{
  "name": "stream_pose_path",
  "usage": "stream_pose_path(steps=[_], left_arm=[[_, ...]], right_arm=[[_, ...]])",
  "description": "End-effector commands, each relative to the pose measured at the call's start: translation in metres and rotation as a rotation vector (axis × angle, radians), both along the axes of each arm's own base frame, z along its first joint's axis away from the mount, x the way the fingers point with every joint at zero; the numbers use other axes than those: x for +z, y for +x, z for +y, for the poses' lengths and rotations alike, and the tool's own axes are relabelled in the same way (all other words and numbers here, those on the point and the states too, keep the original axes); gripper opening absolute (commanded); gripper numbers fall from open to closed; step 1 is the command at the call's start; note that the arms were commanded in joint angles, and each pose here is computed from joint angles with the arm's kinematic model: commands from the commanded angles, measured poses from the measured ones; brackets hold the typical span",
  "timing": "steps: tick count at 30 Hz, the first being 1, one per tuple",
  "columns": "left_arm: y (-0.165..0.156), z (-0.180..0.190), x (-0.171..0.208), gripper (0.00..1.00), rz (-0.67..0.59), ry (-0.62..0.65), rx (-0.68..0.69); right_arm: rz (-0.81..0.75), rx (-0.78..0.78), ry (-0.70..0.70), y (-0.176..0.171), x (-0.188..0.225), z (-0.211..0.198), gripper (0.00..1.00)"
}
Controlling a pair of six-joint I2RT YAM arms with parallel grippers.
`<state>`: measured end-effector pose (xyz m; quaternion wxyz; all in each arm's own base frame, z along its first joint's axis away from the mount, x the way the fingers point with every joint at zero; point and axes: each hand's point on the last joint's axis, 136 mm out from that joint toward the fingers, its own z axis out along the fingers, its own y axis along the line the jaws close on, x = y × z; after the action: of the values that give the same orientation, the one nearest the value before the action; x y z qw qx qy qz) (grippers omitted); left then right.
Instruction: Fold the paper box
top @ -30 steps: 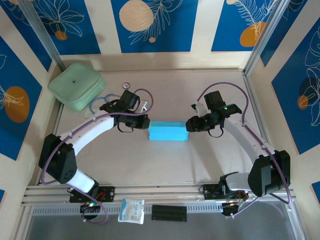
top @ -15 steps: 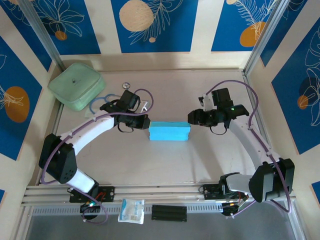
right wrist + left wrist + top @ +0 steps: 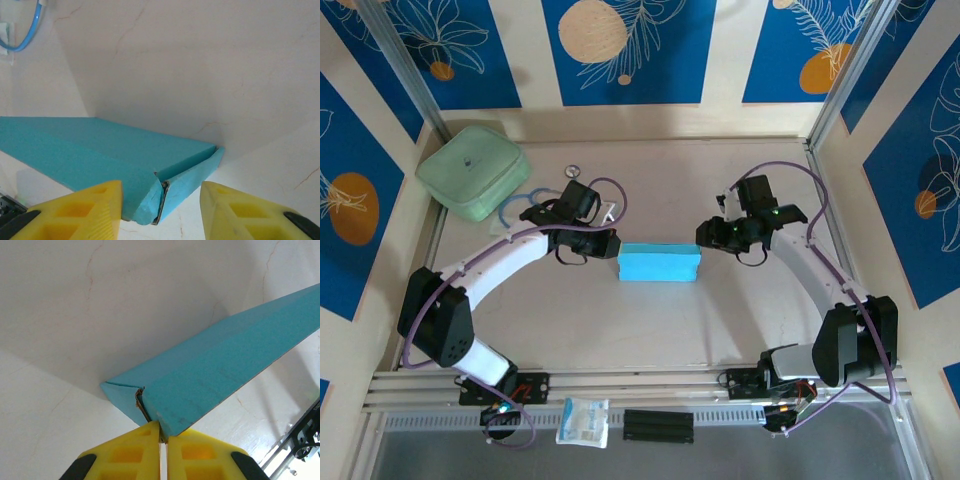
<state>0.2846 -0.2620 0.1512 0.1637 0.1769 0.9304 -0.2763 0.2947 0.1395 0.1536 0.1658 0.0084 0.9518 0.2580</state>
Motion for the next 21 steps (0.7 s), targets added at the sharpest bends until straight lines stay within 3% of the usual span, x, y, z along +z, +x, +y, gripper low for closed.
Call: stream_pose_path(steps=[1,7,13,21], left_arm=[[-0.015,0.001,-0.01,0.1,0.063,0.026,-0.023],[-0.016,-0.001,-0.008,0.13,0.053,0.013,-0.028],[-0.016,-0.001,0.001,0.4,0.021,-0.005,-0.029],[-0.008,0.01,0.025,0.52,-0.084,-0.01,0.029]], right_arm=[[0.056,0.0,-0.032,-0.01,-0.018,-0.004,0.44],[0.089,-0.006,-0.05,-0.016,-0.034,-0.005,0.43],[0.097,-0.007,-0.057,-0.016,-0.038,-0.004,0.43],[0.09,0.009,-0.051,-0.015,-0.034,0.001,0.43]])
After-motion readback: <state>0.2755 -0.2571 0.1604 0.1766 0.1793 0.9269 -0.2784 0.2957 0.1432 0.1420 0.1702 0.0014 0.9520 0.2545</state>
